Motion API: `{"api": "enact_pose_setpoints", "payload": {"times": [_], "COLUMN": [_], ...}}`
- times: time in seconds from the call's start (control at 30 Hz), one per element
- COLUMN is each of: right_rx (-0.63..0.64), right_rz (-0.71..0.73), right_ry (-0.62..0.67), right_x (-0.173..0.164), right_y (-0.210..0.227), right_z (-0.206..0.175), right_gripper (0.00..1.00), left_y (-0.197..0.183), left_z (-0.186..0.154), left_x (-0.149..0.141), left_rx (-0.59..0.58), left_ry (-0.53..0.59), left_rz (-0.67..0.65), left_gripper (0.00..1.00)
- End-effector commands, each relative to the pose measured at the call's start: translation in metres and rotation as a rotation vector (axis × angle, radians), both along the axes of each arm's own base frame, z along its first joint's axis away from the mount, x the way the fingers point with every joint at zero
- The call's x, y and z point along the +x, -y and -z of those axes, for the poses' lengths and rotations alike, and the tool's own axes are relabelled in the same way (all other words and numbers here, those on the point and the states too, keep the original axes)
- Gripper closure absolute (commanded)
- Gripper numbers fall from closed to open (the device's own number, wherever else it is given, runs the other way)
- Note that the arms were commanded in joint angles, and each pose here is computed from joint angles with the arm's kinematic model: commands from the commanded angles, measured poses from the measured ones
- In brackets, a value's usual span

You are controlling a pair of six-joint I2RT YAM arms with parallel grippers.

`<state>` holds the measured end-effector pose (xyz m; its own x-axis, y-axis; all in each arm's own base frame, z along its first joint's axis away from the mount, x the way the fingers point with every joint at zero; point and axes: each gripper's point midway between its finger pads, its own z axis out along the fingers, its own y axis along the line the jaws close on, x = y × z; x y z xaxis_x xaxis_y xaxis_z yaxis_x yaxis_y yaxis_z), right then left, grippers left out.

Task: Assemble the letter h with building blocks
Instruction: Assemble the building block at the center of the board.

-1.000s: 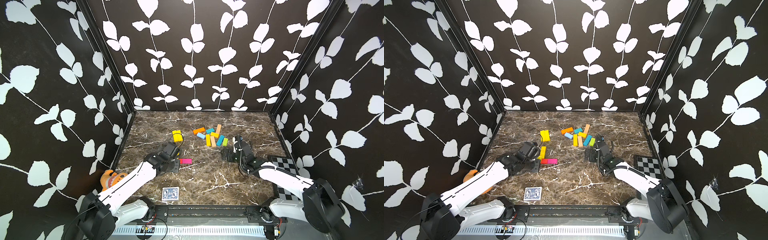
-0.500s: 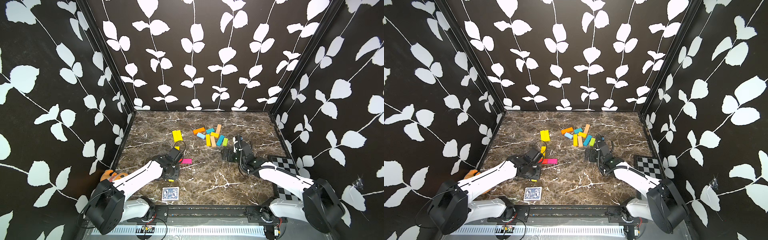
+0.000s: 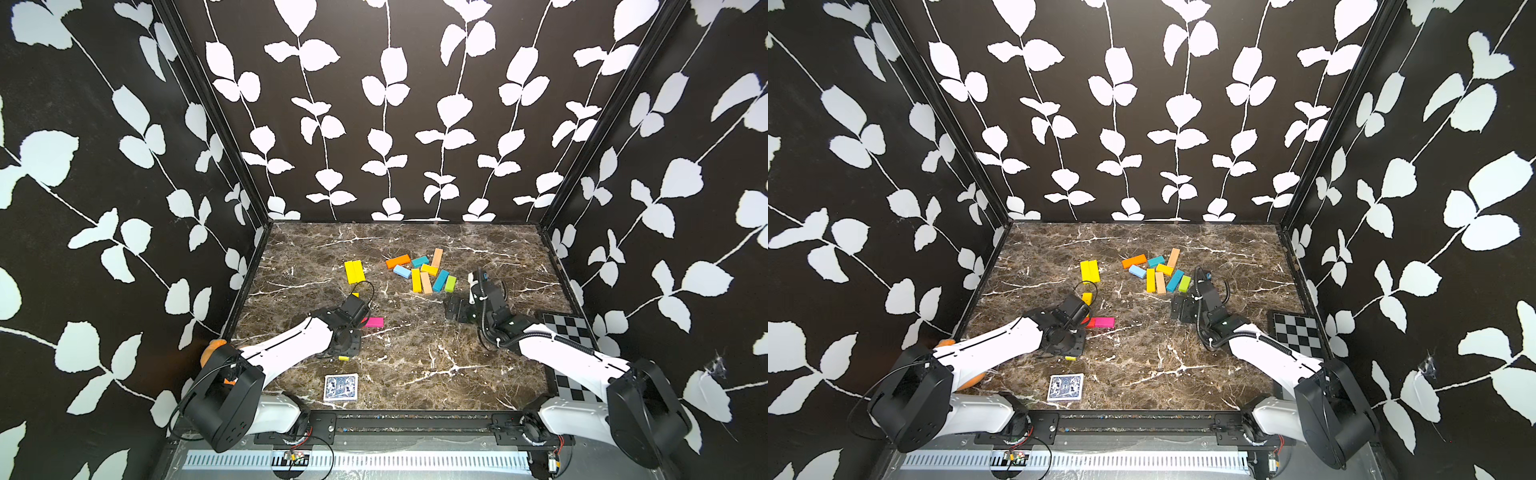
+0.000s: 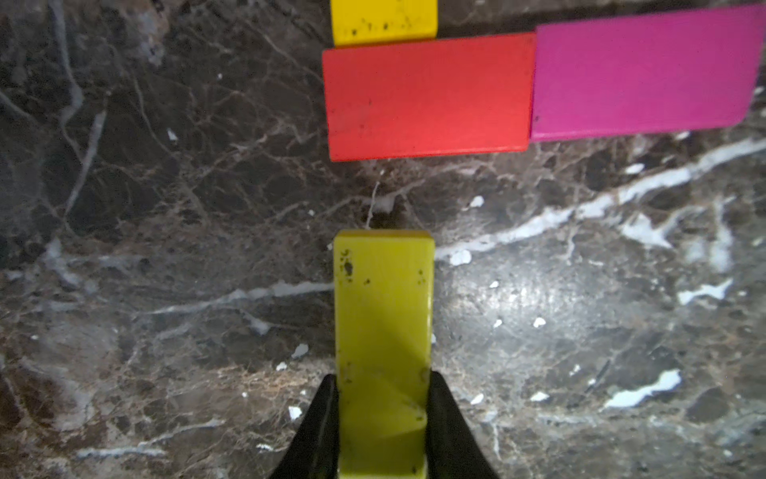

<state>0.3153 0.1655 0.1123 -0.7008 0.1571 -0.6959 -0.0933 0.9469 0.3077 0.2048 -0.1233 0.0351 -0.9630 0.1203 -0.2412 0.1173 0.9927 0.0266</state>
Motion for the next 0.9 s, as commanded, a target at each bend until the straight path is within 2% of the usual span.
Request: {"api": "enact_pose_setpoints", "payload": {"times": [0.0, 0.87], "right_rx": [0.03, 0.062], "right_rz": [0.011, 0.017], "right_ry": [0.018, 0.008], "right_x": [0.001, 0.002], "right_y": [0.001, 0.003], "right_z": [-0.005, -0.004], "right_gripper": [0.01, 0.01], "left_y": [0.002, -0.001], "left_z": [-0.001, 0.002], "left_x": [0.007, 0.02], "left_rx": [0.005, 0.023], "left_ry": [0.024, 0.03], "left_rz": [-0.01, -0.034], "left_gripper": [0.85, 0.86]}}
